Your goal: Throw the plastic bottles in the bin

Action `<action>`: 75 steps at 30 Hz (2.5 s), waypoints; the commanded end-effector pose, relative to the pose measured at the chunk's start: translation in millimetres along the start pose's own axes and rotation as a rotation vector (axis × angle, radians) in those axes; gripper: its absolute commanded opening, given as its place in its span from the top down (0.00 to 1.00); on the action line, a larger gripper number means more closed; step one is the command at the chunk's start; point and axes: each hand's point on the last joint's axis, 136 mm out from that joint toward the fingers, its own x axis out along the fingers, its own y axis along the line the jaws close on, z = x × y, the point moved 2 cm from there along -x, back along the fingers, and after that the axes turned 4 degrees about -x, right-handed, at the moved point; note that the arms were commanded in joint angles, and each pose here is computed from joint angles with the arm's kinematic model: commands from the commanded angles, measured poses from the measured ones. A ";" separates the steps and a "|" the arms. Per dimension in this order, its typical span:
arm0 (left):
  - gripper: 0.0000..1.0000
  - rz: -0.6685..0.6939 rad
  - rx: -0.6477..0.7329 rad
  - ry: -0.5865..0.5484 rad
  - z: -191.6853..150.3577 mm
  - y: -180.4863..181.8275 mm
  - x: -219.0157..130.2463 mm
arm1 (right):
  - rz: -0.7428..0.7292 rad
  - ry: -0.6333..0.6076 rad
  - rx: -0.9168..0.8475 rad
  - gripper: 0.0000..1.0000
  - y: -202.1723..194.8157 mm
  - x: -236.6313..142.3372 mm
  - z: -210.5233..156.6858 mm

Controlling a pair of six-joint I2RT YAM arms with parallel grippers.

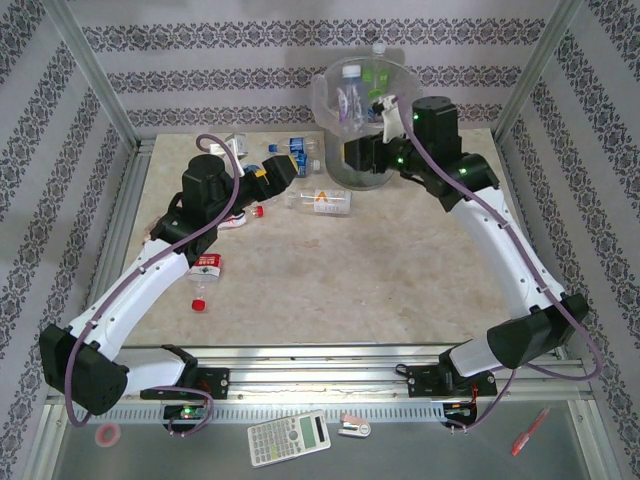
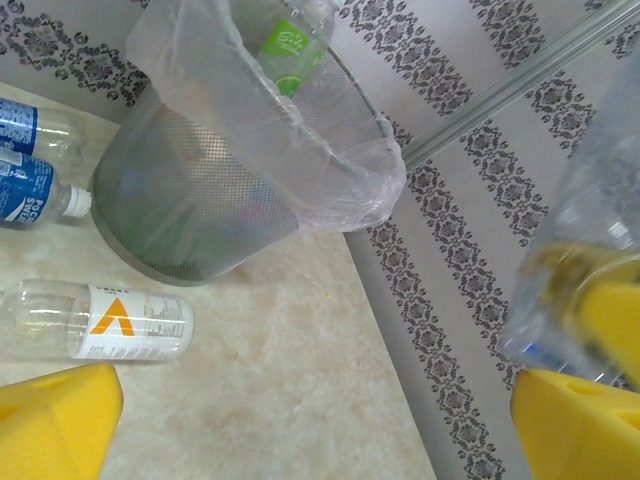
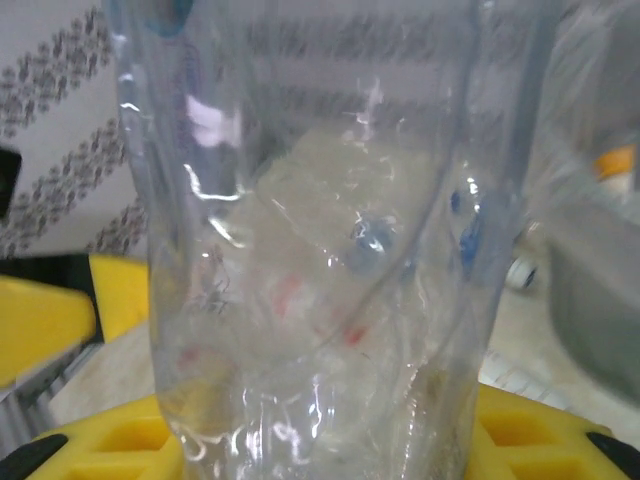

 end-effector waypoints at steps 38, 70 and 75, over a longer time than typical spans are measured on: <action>0.00 0.157 -0.081 0.001 -19.4 52.7 10.3 | -0.237 -1.086 -0.472 0.62 58.0 -194.5 196.7; 0.00 0.287 -0.169 0.116 -55.8 99.1 33.0 | -0.223 -0.300 0.001 0.07 -79.6 -23.1 116.1; 0.00 0.404 -0.233 0.184 -72.6 126.7 50.5 | -0.187 -0.286 0.016 0.04 -56.0 -44.9 101.4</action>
